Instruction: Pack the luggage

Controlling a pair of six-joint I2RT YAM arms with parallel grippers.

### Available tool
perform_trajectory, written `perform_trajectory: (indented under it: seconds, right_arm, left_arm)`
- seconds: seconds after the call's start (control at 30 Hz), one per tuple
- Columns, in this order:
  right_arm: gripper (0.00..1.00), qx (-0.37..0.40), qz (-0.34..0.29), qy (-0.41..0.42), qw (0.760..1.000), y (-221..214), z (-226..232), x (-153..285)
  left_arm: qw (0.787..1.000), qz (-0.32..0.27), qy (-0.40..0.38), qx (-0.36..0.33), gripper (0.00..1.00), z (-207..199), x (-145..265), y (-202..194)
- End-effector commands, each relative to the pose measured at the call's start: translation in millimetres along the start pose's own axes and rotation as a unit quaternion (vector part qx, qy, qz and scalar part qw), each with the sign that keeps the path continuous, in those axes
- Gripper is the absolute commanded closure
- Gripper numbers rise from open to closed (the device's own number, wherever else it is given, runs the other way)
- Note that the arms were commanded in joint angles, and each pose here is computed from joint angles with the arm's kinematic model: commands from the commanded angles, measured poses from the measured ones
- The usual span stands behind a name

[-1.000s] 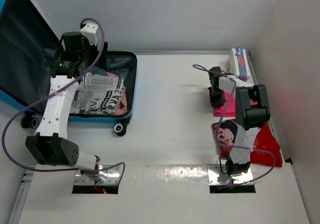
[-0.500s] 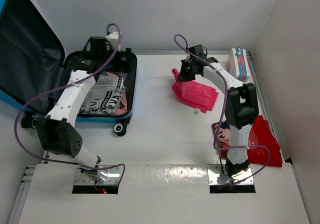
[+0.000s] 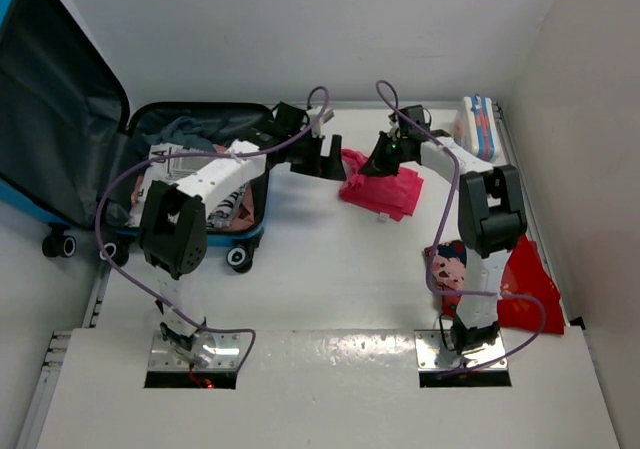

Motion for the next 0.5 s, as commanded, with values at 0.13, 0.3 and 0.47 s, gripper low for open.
perform_trajectory:
  seconds: [0.13, 0.3, 0.47]
  right_arm:
    - [1.00, 0.034, -0.020, 0.091, 0.995, 0, 43, 27]
    - [1.00, 0.048, -0.026, 0.101, 0.993, -8, 50, 32]
    - [1.00, 0.063, -0.036, 0.096, 0.993, -16, 49, 36]
  left_arm:
    - [0.993, -0.086, -0.026, 0.078, 0.00, -6, -12, 41]
    - [0.982, -0.075, -0.001, 0.171, 0.00, 2, -29, 37]
    - [0.973, -0.058, -0.009, 0.221, 0.00, 3, -41, 32]
Point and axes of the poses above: each gripper's point midway between its finger pads, its own x axis back along the fingers, its own z axis along the line the jaws close on, y = z × x, the point moved 7 cm from there along x, back along the fingers, and after that the axes turned 3 degrees about -x, right-handed, at the moved point
